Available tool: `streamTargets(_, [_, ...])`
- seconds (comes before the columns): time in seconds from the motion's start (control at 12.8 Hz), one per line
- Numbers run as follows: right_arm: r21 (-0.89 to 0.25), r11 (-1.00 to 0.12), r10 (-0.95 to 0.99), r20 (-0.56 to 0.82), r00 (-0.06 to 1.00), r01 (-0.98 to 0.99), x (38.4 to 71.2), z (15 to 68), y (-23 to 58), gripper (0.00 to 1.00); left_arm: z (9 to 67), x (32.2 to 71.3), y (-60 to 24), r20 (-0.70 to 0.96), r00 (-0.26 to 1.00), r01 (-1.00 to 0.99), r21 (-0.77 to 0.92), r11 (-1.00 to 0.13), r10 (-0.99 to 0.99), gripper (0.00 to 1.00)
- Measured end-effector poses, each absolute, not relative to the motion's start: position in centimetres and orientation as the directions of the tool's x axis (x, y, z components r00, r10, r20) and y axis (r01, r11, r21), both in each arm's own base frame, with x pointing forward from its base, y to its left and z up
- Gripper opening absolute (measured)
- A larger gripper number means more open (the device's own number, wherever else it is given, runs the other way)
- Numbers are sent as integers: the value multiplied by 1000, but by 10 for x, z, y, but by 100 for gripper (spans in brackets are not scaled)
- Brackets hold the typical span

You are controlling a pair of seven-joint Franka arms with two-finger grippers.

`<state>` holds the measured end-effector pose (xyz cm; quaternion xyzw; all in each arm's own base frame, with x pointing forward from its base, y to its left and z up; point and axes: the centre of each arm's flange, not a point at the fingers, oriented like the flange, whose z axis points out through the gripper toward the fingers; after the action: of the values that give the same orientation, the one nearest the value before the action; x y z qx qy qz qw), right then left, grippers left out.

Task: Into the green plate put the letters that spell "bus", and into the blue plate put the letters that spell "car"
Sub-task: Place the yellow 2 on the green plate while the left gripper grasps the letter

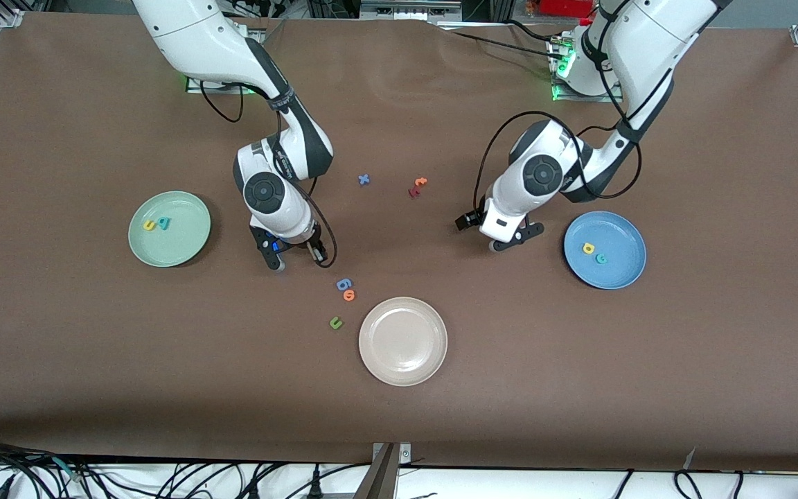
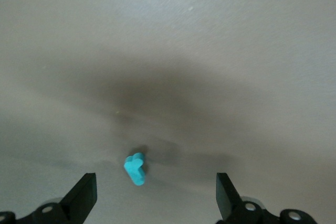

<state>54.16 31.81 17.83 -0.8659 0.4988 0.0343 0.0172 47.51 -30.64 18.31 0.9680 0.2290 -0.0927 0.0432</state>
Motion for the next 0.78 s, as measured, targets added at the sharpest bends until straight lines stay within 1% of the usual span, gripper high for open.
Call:
streamTargets(0.16, [26,-499,-865,-78,496,-866,542,185,315,22,183,468,-313,-143,877,465,7,-885,459,98])
streamTargets(0.23, [54,-498,-866,-79,494,-865,545,197,308,22,185,466,-315,-129,875,472,2,-882,467,97])
streamTargets(0.39, [122,-517,-856,-93,509,-847,552,243,287,22,188,462,-321,-124,871,480,3,-877,476,97])
streamTargets(0.55, [185,-562,-827,-125,548,-806,556,295,252,22,190,456,-325,-96,879,470,6,-882,468,96])
streamTargets(0.7, [222,-614,-789,-166,591,-757,558,330,210,22,188,446,-326,-50,888,459,24,-888,458,95])
streamTargets(0.78, [235,-642,-767,-189,614,-730,560,338,187,22,185,440,-325,-30,890,455,21,-890,455,95])
